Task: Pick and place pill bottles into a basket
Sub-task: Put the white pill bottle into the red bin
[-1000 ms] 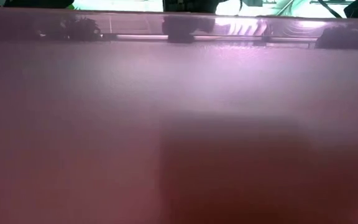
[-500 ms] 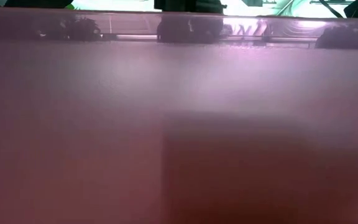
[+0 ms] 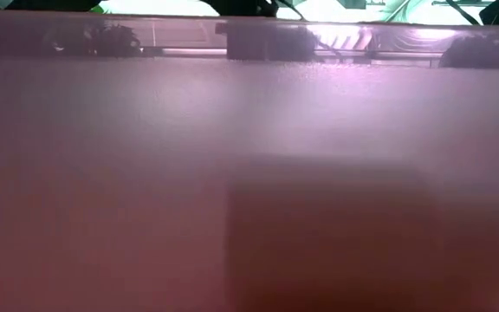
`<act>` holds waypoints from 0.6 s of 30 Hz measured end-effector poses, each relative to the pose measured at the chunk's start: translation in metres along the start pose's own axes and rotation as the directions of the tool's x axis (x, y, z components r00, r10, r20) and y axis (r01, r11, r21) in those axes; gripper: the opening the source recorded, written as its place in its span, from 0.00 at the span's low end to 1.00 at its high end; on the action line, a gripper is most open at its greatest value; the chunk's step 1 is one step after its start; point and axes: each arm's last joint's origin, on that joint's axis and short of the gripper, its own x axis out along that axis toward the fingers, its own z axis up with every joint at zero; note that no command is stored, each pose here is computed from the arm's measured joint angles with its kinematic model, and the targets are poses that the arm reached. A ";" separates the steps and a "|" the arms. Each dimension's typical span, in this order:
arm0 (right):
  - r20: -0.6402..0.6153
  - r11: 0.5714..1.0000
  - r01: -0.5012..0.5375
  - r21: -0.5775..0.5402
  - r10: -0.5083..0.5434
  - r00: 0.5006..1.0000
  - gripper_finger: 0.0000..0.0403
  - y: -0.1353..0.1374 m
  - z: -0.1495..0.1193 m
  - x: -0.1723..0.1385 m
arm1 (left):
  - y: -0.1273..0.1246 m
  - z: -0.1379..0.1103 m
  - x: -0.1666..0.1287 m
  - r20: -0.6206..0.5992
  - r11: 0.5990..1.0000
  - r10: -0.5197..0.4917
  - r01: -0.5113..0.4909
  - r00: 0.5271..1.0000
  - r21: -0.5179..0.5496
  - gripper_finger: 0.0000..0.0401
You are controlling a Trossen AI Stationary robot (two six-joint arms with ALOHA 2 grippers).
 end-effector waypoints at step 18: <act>0.000 1.000 0.000 0.000 0.000 1.000 0.65 0.000 0.000 0.000 | 0.002 -0.004 0.019 -0.023 0.999 0.033 -0.034 0.999 -0.027 0.75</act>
